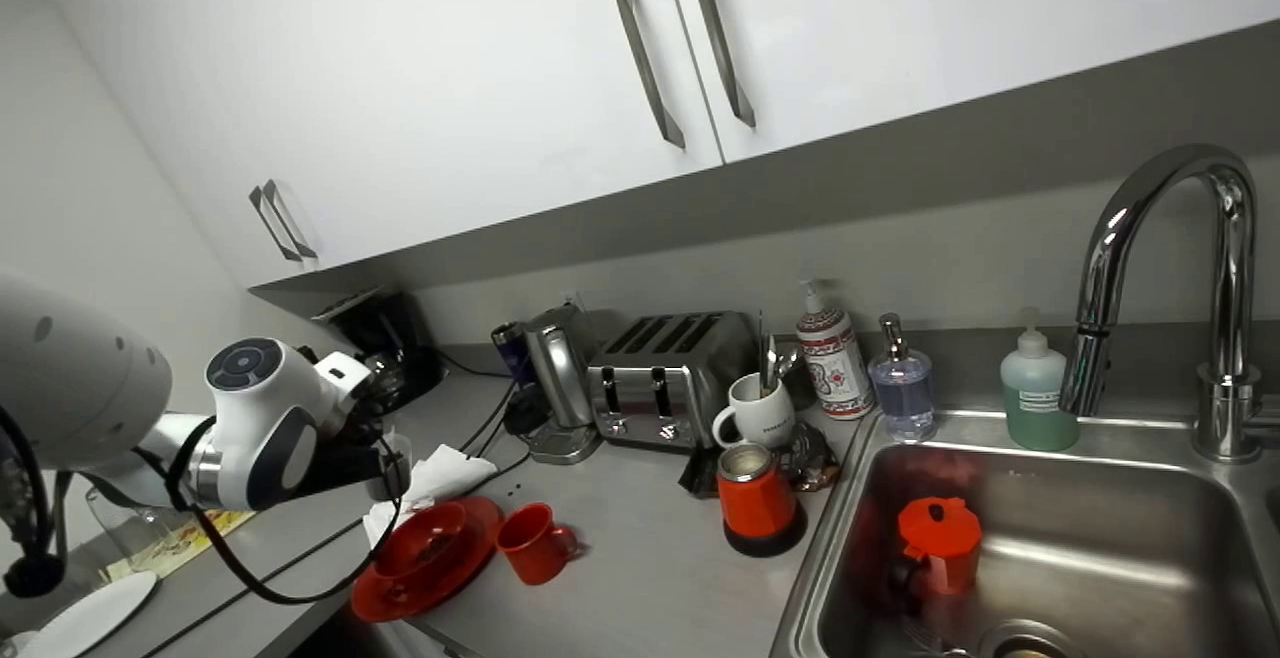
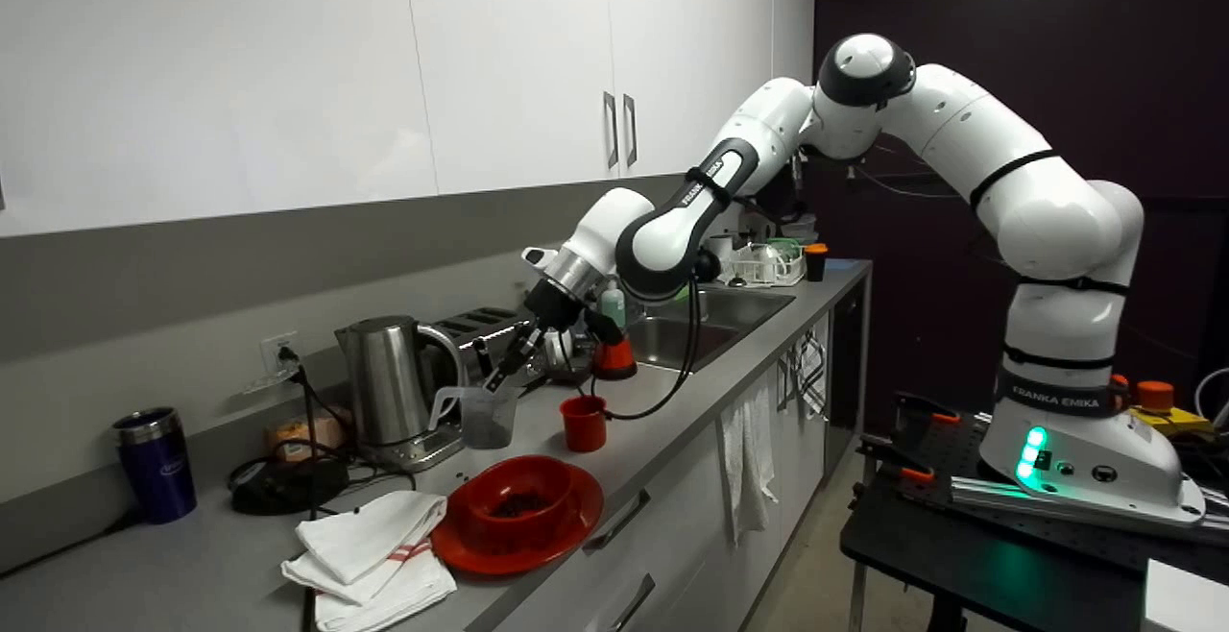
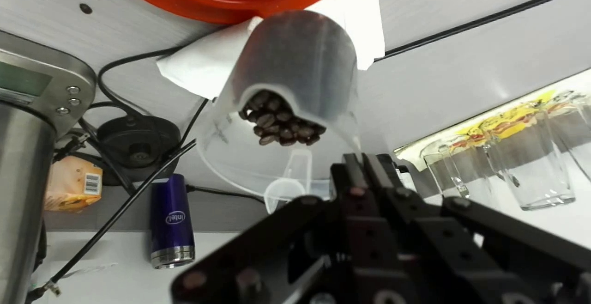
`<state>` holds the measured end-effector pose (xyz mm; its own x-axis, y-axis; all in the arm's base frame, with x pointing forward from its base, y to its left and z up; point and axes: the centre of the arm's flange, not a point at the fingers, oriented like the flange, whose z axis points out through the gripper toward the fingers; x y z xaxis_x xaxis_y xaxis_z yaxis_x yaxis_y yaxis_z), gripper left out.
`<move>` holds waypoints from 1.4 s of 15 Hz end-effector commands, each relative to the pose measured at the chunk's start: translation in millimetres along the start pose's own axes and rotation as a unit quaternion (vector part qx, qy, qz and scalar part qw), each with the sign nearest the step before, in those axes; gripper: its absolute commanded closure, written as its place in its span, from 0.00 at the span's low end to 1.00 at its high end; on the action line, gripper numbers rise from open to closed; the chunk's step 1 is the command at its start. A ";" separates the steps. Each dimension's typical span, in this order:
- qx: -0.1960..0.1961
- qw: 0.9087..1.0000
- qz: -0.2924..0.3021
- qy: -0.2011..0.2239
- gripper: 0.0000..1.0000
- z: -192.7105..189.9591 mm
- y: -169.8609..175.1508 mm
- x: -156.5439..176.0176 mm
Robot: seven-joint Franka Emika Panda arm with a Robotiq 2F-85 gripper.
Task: Pick up the jar and pour some of its contents in the bowl
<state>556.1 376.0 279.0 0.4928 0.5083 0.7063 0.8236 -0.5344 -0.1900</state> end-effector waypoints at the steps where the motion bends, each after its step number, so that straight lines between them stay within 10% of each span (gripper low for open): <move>1: 0.048 0.999 0.011 0.010 0.96 5.4 21.1 3.9; 21: 0.290 0.948 0.129 0.018 0.96 29.6 100.1 -4.2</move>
<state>631.5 334.4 237.3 0.6853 0.3944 0.6122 0.7208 -0.2478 -0.6473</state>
